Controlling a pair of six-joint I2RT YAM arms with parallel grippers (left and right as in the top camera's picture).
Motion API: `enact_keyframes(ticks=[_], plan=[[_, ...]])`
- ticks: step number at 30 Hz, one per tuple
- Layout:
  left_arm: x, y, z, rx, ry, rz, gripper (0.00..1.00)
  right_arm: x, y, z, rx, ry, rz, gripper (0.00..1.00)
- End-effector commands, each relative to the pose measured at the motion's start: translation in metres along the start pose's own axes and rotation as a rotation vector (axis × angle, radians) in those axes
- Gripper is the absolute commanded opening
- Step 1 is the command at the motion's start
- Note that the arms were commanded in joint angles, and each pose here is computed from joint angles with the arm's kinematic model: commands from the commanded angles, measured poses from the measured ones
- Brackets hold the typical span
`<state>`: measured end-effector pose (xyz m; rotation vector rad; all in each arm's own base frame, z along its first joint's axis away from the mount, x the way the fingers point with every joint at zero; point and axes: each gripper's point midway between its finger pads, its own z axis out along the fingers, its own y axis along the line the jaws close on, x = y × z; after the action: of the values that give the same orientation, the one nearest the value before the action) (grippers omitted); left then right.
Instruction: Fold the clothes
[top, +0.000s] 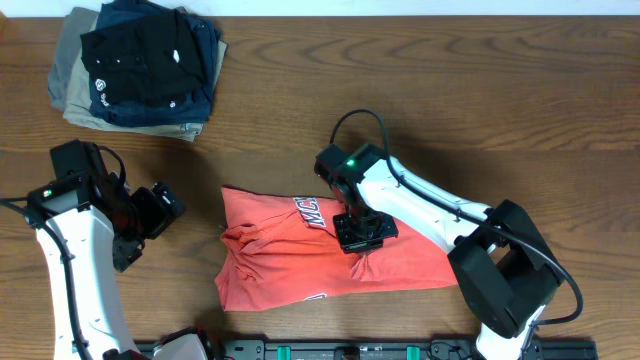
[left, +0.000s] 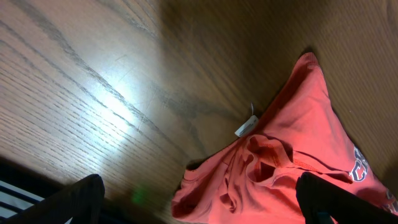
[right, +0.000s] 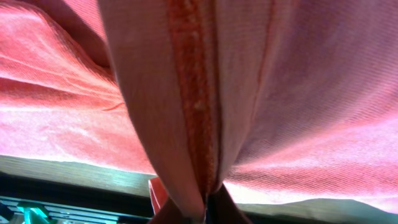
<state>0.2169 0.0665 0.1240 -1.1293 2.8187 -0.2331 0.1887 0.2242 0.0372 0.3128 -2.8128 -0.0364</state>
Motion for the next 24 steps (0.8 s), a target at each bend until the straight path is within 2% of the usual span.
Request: enact_keyframes(ticks=[1, 2, 4, 6, 8, 11, 14, 16, 19, 20, 23, 24], plan=[[0.004, 0.0, 0.002, 0.003, 0.011, 0.015, 0.99, 0.002, 0.015, 0.003, -0.01, 0.0, -0.054, 0.22], [0.004, 0.0, 0.002, 0.003, 0.011, 0.015, 0.99, 0.003, 0.018, 0.004, -0.01, -0.004, -0.064, 0.3], [0.004, 0.0, 0.002, 0.003, 0.011, 0.015, 0.99, 0.003, 0.025, 0.006, -0.013, -0.018, -0.088, 0.34], [0.004, 0.0, 0.002, 0.003, 0.011, 0.015, 0.99, 0.003, 0.03, 0.007, -0.014, -0.028, -0.096, 0.34], [0.004, 0.0, 0.002, 0.003, 0.011, 0.015, 0.99, 0.005, 0.028, 0.005, 0.0, -0.023, -0.093, 0.3], [0.004, 0.0, 0.002, 0.003, 0.011, 0.015, 0.99, 0.004, 0.005, -0.006, 0.077, -0.029, -0.032, 0.23], [0.005, -0.003, 0.002, 0.017, 0.017, 0.015, 0.99, 0.0, -0.026, -0.025, 0.143, -0.059, 0.047, 0.24], [0.009, -0.014, 0.001, 0.086, 0.04, 0.037, 0.99, -0.002, -0.042, -0.038, 0.137, -0.081, 0.093, 0.24], [0.023, -0.045, -0.003, 0.251, 0.086, 0.208, 0.96, -0.007, -0.064, -0.06, 0.114, -0.143, 0.162, 0.28], [0.029, -0.055, -0.005, 0.296, 0.101, 0.267, 0.91, -0.01, -0.072, -0.067, 0.108, -0.169, 0.187, 0.33], [0.047, -0.073, -0.005, 0.324, 0.141, 0.37, 0.74, -0.013, -0.094, -0.083, 0.093, -0.216, 0.232, 0.58], [0.055, -0.079, -0.004, 0.325, 0.154, 0.41, 0.65, -0.013, -0.101, -0.086, 0.087, -0.221, 0.24, 0.59]])
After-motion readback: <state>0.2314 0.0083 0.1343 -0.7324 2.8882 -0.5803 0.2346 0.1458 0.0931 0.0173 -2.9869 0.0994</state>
